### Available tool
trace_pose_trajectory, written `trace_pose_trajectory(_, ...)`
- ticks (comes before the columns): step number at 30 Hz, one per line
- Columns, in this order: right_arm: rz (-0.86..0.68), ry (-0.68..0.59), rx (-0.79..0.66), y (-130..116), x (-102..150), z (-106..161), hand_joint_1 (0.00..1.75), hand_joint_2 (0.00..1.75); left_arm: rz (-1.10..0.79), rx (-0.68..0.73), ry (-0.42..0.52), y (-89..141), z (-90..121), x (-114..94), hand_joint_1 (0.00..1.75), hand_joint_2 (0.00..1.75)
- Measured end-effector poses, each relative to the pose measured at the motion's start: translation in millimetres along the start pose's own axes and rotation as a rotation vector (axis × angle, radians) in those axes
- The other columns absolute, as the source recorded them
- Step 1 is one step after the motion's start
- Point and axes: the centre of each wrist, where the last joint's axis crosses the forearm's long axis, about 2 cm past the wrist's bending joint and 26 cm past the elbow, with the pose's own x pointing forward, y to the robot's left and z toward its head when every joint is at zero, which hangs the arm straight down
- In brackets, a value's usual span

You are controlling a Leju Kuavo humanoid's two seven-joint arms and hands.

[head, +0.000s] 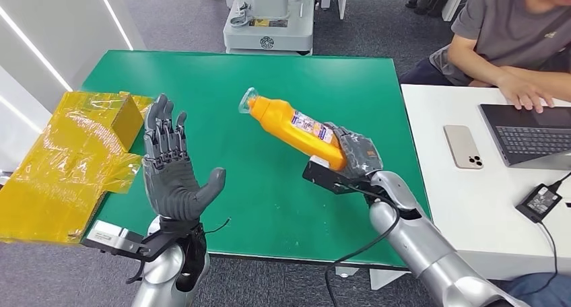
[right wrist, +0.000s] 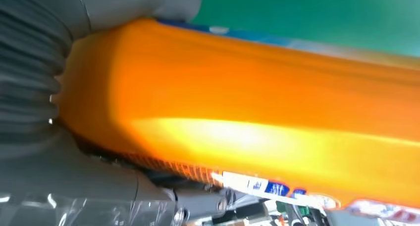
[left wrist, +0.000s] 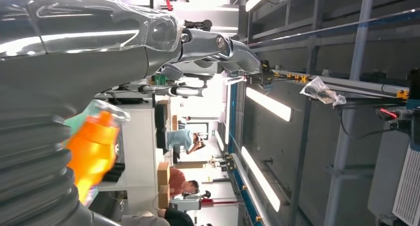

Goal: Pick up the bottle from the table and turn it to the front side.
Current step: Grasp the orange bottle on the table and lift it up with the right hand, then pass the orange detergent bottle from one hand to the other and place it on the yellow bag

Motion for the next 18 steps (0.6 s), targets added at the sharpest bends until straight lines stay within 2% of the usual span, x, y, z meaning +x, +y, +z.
trace_pose_trajectory(2,-0.032,-0.002,-0.068,2,5,2,1.75,1.75,0.004,0.008,0.002,0,0,0,0.00,1.75)
trace_pose_trajectory(7,-0.068,-0.056,-0.424,9,23,16,1.75,1.75,0.021,0.040,0.012,0,2,0,0.00,1.75)
trace_pose_trajectory(10,-0.095,-0.080,-0.564,14,32,25,1.75,1.75,0.030,0.060,0.029,0,4,0,0.00,1.75)
trace_pose_trajectory(18,-0.142,-0.085,-0.634,21,40,37,1.75,1.75,0.039,0.071,0.045,0,7,-1,0.00,1.75)
